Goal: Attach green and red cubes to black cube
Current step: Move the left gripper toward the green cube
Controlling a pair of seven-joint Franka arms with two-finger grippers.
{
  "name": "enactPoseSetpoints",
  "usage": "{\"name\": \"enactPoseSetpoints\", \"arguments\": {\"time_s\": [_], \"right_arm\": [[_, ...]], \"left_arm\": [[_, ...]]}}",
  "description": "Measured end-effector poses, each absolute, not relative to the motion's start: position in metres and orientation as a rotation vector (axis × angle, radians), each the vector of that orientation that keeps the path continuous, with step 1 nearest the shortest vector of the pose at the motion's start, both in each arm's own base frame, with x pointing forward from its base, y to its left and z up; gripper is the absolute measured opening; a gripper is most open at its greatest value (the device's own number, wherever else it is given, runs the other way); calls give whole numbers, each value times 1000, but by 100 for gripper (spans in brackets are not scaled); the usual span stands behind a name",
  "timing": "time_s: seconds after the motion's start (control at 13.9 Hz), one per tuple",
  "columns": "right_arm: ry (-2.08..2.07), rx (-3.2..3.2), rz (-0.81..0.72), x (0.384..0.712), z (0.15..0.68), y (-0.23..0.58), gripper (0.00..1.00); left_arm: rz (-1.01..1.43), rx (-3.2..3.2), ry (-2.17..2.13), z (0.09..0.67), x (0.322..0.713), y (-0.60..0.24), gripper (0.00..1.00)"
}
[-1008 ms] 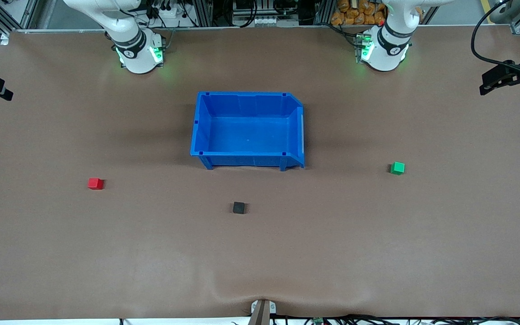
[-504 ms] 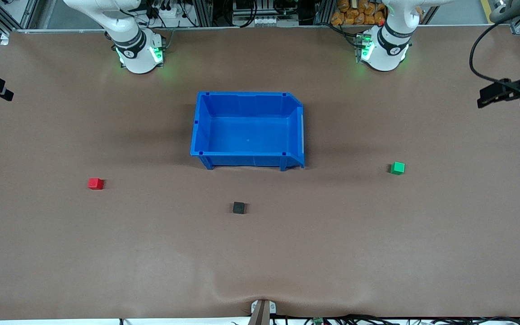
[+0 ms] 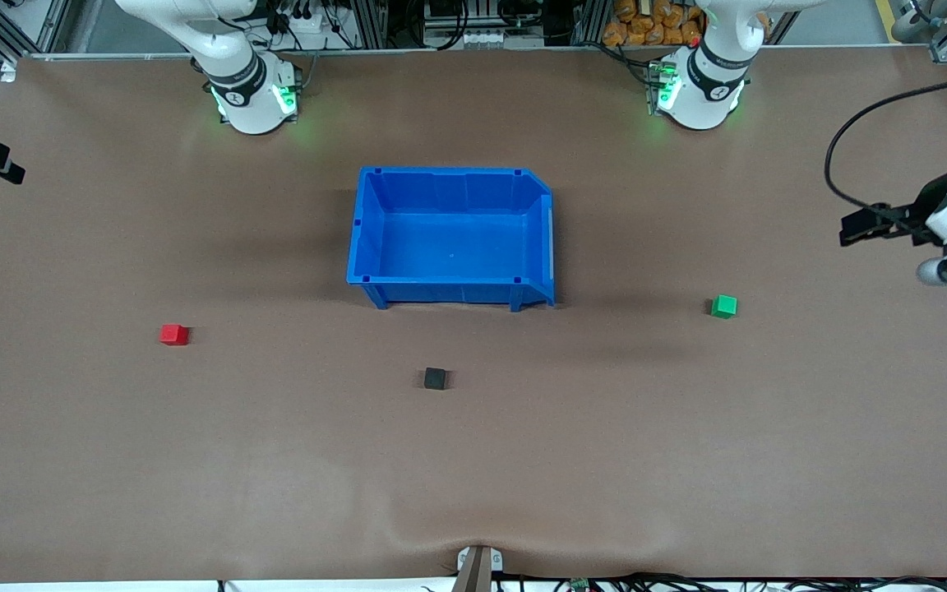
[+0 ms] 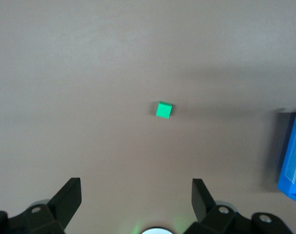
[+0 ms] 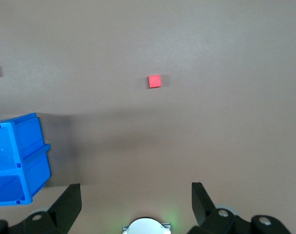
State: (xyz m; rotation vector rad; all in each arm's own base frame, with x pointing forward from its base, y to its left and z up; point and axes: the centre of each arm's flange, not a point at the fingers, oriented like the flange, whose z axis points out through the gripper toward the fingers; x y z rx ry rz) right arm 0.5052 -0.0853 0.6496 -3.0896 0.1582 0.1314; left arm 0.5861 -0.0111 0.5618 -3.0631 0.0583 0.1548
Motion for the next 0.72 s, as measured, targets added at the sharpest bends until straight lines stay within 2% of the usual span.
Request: {"name": "enactPoseSetpoints", "arguments": {"time_s": [0.43,0.72], "right_arm": [[158,-3090,133,506,649,-85,100],[165,-3089,134,505,649,-87,100]], "left_arm": [[180,-3106,17,483,627,-21,100],[212,-3105,-5,459,634,-23,100]]}}
